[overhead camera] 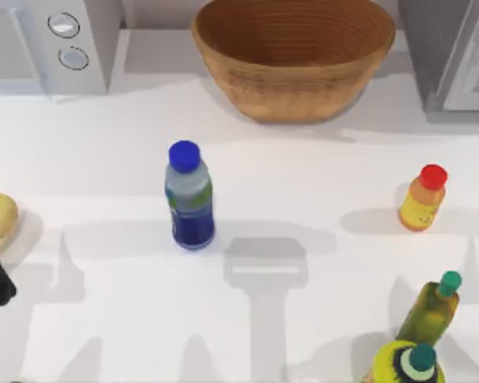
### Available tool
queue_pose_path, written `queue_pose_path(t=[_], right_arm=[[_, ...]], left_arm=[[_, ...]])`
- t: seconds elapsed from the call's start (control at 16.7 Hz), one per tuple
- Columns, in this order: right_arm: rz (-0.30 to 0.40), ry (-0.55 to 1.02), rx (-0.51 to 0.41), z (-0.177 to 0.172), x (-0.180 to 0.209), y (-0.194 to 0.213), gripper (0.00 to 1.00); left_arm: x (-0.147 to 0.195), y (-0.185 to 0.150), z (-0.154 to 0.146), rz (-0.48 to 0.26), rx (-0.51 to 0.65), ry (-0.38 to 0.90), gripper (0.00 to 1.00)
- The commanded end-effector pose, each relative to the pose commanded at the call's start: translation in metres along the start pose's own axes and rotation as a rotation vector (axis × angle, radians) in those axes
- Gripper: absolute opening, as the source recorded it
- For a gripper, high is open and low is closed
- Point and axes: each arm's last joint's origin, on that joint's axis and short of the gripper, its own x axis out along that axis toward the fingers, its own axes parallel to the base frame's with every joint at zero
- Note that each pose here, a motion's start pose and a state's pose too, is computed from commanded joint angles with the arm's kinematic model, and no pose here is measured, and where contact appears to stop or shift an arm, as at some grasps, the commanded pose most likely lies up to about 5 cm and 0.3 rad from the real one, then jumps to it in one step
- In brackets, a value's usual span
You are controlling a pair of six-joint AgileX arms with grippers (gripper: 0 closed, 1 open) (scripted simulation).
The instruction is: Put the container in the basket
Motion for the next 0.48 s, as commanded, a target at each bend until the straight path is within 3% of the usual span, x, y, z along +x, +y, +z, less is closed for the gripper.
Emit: queue_pose_path(t=[0.48], right_arm=[[0.000, 0.000, 0.000, 0.000, 0.000, 0.000, 1.00]], left_arm=[[0.013, 0.001, 0.001, -0.009, 0.000, 0.033, 1.00]])
